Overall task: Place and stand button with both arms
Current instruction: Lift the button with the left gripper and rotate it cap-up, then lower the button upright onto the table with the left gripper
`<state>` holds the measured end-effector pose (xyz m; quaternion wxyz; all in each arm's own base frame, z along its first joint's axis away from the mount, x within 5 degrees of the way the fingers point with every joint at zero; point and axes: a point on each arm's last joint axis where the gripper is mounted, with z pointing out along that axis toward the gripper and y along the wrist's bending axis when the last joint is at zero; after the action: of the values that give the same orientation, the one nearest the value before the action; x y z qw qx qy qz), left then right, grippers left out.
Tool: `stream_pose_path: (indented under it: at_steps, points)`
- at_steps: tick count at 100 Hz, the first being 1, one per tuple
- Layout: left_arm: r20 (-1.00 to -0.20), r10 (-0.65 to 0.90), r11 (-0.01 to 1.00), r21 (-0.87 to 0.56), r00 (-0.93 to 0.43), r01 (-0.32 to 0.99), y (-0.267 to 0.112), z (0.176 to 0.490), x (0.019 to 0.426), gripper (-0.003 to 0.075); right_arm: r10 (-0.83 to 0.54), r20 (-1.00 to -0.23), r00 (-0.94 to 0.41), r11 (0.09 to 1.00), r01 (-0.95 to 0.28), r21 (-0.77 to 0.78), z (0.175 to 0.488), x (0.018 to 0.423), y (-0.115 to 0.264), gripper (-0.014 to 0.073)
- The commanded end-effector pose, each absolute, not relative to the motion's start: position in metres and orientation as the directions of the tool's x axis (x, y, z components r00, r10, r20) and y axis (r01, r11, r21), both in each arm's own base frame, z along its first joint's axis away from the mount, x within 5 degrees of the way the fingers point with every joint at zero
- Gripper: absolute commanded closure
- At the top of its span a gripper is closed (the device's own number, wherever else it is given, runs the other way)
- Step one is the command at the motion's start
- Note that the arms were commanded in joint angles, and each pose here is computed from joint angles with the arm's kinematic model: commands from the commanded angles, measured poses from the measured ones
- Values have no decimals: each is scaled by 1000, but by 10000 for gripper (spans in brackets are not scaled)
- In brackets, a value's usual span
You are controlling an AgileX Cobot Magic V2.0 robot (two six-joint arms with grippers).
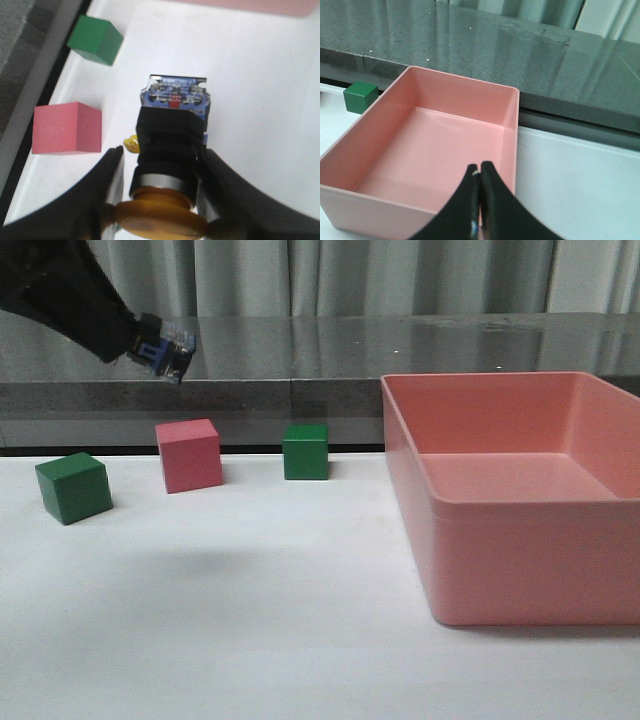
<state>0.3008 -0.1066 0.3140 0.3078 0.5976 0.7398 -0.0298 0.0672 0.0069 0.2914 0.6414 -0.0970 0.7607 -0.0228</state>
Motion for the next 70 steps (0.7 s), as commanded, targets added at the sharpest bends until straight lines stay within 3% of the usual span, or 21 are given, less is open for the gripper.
stream_pose_path:
  at_steps: [1,22,46,58,70]
  points:
    - [-426,897,309,412,-119,858,-115,341,303,739,-169,-984,-65,982,-92,-162,307,67,6,657]
    - [-176,977,196,517,-120,834,-138,331,317,739,-169,-983,-70,982,-93,-162,307,67,6,657]
    - [244,970,-136,498,12,857,-170,286,326,739,-169,-983,-74,982,-94,-162,306,67,6,657]
    - [365,929,-241,447,70,861,-186,266,326,739,-169,-983,-75,982,-94,-162,306,67,6,657]
    - [416,900,-316,418,130,852,-199,255,324,739,-169,-983,-75,982,-94,-162,306,67,6,657]
